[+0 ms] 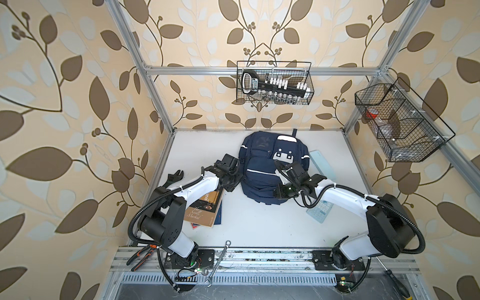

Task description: Pack the student bag

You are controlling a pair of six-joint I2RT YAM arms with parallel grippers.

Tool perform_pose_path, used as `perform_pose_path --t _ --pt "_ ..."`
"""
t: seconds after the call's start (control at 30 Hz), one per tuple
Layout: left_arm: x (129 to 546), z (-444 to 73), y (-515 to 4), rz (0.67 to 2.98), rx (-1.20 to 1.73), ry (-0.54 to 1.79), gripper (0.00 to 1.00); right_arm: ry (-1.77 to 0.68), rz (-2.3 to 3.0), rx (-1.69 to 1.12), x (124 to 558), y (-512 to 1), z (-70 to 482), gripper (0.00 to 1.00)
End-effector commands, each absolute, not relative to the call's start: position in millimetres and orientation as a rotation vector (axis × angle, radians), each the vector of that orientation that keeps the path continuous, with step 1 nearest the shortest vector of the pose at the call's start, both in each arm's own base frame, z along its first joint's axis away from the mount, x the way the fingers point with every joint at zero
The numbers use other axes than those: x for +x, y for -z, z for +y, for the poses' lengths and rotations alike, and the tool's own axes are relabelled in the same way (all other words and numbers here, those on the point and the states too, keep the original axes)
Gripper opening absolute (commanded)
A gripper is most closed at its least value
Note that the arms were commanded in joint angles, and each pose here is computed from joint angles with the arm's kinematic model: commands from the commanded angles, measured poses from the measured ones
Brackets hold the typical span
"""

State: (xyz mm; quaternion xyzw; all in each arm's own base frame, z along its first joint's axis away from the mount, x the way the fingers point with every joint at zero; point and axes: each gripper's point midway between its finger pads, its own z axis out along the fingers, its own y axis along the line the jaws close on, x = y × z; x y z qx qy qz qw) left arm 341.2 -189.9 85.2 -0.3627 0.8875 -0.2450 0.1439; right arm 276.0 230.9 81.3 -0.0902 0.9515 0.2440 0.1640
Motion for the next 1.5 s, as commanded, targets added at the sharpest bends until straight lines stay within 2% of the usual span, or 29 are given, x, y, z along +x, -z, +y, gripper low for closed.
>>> perform_pose_path --t 0.0,0.13,0.23,0.3,0.37,0.5,0.63,0.9,1.03,1.23,1.47 --pt "357.1 -206.6 -76.6 2.582 -1.018 0.779 0.53 -0.676 2.722 -0.252 270.3 -83.6 227.1 0.0" --pt "366.8 -216.4 -62.7 2.589 -1.037 0.818 0.45 -0.676 2.726 -0.25 270.1 -83.3 226.7 0.0" --pt "373.2 -219.4 -62.5 2.567 -1.036 0.841 0.28 -0.679 2.736 -0.257 267.9 -82.2 228.2 0.0" --pt "376.9 -221.4 -66.8 2.549 -1.023 0.863 0.12 -0.679 2.739 -0.266 266.8 -82.3 231.4 0.0" --pt "378.5 -222.7 -71.3 2.532 -1.011 0.884 0.0 -0.672 2.747 -0.281 264.2 -81.7 236.4 0.0" --pt "374.7 -218.9 -80.3 2.487 -1.029 0.914 0.0 -0.688 2.767 -0.314 256.1 -79.4 255.6 0.0" --pt "363.2 -214.1 -86.4 2.449 -1.063 0.91 0.0 -0.748 2.747 -0.387 254.0 -85.4 300.9 0.0" --pt "340.6 -219.7 -102.3 2.403 -1.054 0.949 0.0 -0.864 2.672 -0.373 301.3 -106.3 369.8 0.0" --pt "333.4 -216.1 -111.9 2.396 -1.017 0.955 0.0 -1.047 2.658 -0.454 306.2 -102.5 394.8 0.0" --pt "321.1 -233.2 -101.6 2.419 -0.998 1.024 0.0 -1.087 2.647 -0.473 320.2 -87.5 394.7 0.0" --pt "318.0 -235.2 -91.0 2.436 -1.005 0.96 0.0 -1.144 2.591 -0.562 284.8 -108.1 381.9 0.0"
